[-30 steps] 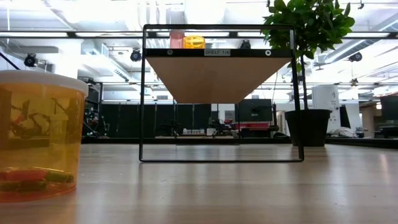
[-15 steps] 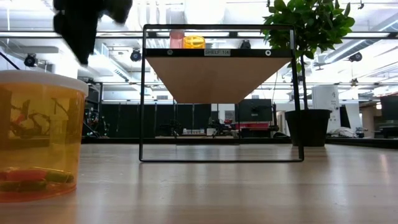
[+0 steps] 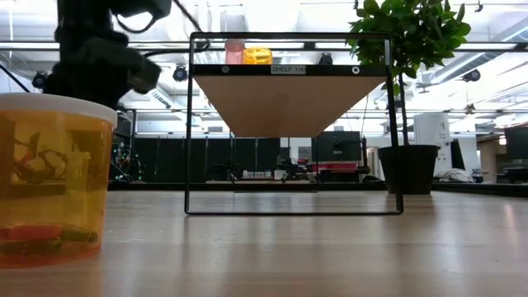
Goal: Pick and place medicine bottles onto shelf by color
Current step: Put the yellow bottle on the shelf
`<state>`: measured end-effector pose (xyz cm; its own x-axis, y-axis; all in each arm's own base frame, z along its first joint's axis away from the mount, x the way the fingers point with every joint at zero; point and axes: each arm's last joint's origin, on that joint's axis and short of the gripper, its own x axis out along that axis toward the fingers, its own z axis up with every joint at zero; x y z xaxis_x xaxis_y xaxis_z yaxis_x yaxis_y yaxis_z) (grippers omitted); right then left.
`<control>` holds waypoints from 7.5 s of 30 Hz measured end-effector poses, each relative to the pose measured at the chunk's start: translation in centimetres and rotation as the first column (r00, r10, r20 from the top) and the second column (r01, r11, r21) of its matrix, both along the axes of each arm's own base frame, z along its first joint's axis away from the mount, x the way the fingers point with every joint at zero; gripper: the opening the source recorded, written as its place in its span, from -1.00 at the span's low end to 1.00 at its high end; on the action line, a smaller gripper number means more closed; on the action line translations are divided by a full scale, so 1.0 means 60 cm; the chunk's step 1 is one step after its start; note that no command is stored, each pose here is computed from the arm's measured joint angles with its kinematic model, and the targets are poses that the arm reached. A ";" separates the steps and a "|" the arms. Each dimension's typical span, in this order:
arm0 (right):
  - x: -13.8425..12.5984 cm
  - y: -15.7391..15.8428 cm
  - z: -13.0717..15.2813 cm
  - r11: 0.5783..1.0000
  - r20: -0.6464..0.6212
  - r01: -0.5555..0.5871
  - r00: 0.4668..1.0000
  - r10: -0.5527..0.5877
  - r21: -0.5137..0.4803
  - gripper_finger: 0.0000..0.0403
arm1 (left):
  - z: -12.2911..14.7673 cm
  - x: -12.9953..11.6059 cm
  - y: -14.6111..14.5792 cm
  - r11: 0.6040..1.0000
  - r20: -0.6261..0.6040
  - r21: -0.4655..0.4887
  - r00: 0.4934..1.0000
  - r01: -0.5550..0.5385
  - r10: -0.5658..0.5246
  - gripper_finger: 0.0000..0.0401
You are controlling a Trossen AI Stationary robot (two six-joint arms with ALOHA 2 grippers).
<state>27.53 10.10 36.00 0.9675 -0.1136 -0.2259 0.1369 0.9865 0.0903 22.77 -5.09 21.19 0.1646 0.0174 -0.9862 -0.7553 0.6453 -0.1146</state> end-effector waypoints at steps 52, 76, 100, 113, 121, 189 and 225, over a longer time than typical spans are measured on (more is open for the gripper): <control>0.001 -0.009 -0.003 0.999 -0.015 0.047 0.999 -0.047 0.016 -0.48 | -0.023 0.015 -0.016 0.995 -0.033 -0.083 0.998 0.056 -0.059 -0.54; 0.004 -0.075 -0.073 0.997 0.152 -0.045 0.988 0.036 0.059 -0.89 | 0.188 0.032 -0.022 0.894 0.068 -0.140 0.905 0.425 -0.419 -0.51; -0.080 -0.127 -0.075 0.998 0.167 0.062 0.984 -0.065 0.023 -0.96 | 0.313 0.015 -0.022 0.849 0.164 -0.302 0.901 0.434 -0.402 -0.53; -0.092 -0.116 -0.069 1.000 0.201 0.024 0.979 -0.019 -0.020 -0.96 | 0.375 0.034 -0.030 0.799 0.320 -0.332 0.857 0.501 -0.404 -0.54; -0.089 -0.115 -0.079 1.000 0.184 0.017 0.983 -0.021 0.023 -0.96 | 0.393 0.032 -0.022 0.779 0.380 -0.307 0.821 0.547 -0.426 -0.54; -0.090 -0.113 -0.090 0.995 0.137 0.022 0.990 -0.036 0.097 -0.96 | 0.254 0.198 0.329 0.808 0.006 0.337 0.857 0.484 -0.516 -0.55; -0.090 -0.113 -0.089 0.995 0.137 0.023 0.990 -0.036 0.102 -0.96 | 0.231 0.207 0.327 0.807 -0.016 0.327 0.857 0.491 -0.515 -0.54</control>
